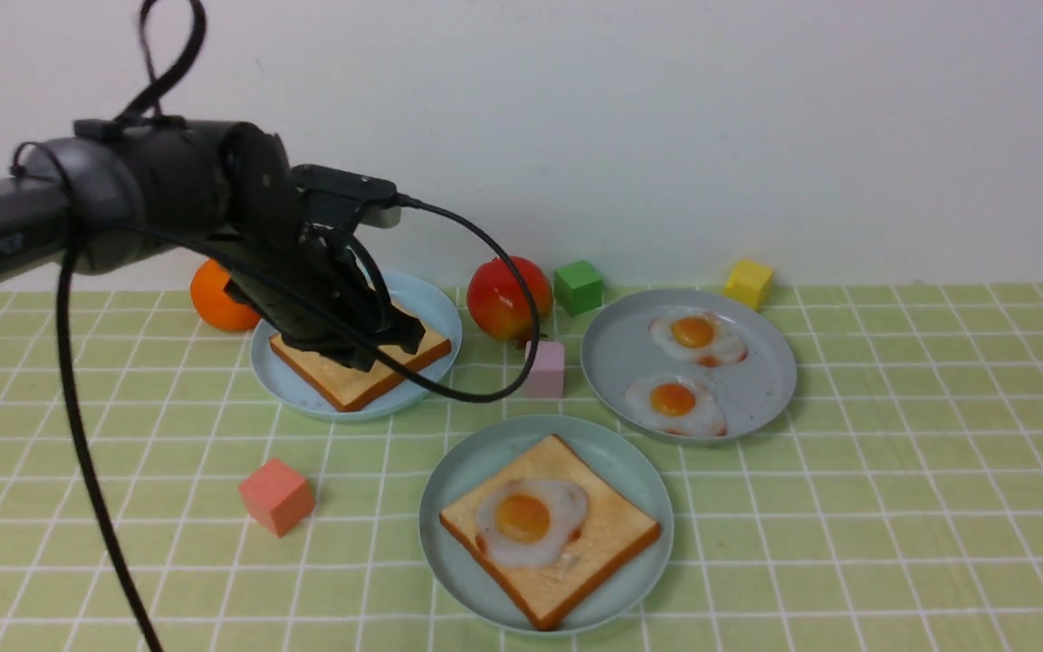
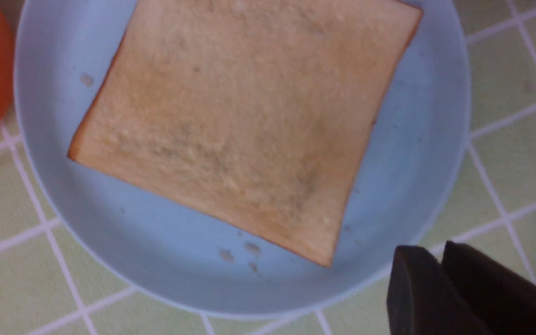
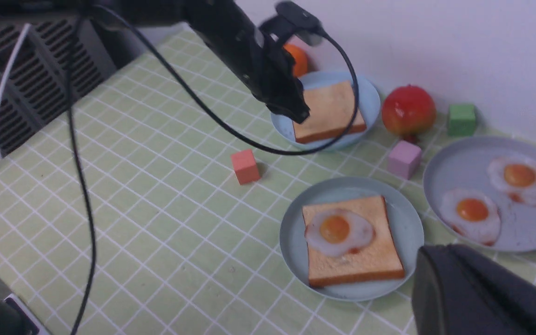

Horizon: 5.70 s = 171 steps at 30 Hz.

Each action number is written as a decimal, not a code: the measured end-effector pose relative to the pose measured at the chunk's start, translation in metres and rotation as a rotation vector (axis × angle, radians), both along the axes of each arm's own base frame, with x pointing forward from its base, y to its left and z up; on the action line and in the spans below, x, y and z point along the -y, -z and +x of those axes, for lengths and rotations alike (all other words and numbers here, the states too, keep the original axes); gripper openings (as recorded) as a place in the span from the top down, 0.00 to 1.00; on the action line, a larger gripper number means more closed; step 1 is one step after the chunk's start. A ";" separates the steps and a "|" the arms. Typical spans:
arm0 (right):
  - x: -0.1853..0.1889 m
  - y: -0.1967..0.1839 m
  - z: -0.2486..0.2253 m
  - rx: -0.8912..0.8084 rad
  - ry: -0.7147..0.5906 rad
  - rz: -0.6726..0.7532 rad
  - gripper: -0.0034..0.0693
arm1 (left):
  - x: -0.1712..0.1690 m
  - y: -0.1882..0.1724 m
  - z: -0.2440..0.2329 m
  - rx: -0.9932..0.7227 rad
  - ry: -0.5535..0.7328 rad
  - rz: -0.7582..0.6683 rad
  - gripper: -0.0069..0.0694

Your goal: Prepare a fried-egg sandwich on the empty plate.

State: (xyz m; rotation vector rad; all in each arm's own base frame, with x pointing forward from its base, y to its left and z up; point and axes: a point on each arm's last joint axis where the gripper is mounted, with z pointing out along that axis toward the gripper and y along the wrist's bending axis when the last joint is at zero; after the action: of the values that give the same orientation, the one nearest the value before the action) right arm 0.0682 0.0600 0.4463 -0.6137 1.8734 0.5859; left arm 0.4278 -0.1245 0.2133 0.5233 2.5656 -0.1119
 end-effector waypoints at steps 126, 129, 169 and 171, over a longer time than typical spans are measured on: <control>0.039 0.042 -0.043 -0.213 0.319 -0.147 0.91 | -0.022 -0.123 -0.329 0.614 0.359 -0.522 0.93; 0.039 0.042 -0.043 -0.238 0.349 -0.111 0.90 | -0.039 -0.093 -0.346 0.711 0.329 -0.624 0.93; 0.049 0.173 -0.014 -0.011 0.617 0.004 0.97 | -0.055 -0.064 -0.358 0.829 0.300 -0.717 0.93; 0.052 0.202 -0.015 0.033 0.652 -0.026 0.97 | -0.055 -0.064 -0.358 0.829 0.300 -0.717 0.93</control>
State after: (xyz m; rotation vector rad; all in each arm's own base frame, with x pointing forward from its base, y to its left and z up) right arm 0.0529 0.0078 0.2442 -0.0066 1.9086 0.1209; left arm 0.0697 -0.0700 0.2769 0.5130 1.4892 -0.7205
